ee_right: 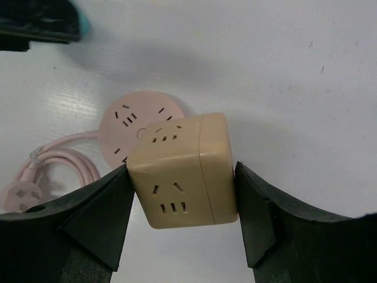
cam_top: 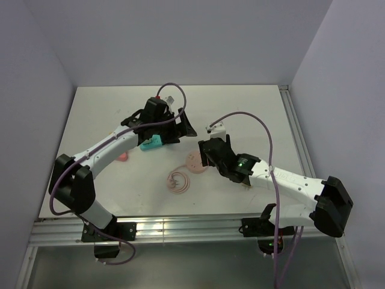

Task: Insert the plug
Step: Pick up the plug from the center of the board.

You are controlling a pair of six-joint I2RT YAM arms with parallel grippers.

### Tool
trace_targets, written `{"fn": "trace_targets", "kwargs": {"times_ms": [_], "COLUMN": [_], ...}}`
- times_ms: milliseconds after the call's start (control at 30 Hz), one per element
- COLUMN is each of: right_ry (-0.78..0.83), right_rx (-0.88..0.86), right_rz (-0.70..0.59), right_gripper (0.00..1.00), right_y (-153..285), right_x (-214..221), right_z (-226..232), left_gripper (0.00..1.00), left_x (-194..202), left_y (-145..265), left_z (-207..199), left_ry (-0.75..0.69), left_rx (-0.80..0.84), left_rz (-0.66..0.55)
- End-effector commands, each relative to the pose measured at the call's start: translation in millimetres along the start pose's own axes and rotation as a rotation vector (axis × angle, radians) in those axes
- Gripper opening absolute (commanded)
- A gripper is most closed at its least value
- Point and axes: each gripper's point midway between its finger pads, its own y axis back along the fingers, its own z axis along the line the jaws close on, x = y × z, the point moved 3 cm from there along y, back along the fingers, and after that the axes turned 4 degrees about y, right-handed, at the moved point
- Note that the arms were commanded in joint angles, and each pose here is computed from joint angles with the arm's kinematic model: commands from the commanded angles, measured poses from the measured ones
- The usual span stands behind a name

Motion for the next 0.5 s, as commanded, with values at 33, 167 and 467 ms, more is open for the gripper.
{"fn": "trace_targets", "kwargs": {"times_ms": [33, 167, 467], "right_ry": [0.002, 0.02, 0.034], "right_rx": [0.036, 0.041, 0.07], "right_rz": [-0.109, -0.119, -0.157], "right_gripper": [0.46, 0.47, 0.47], "right_y": [7, 9, 14], "right_x": [-20, -21, -17], "right_z": [3, 8, 14], "left_gripper": [0.99, 0.99, 0.99], "left_x": [-4, -2, -16], "left_y": [5, 5, 38], "left_z": [-29, -28, -10], "left_ry": [0.004, -0.015, -0.048], "left_rx": [0.041, 0.01, 0.011], "left_rz": [0.022, 0.038, -0.097]}}
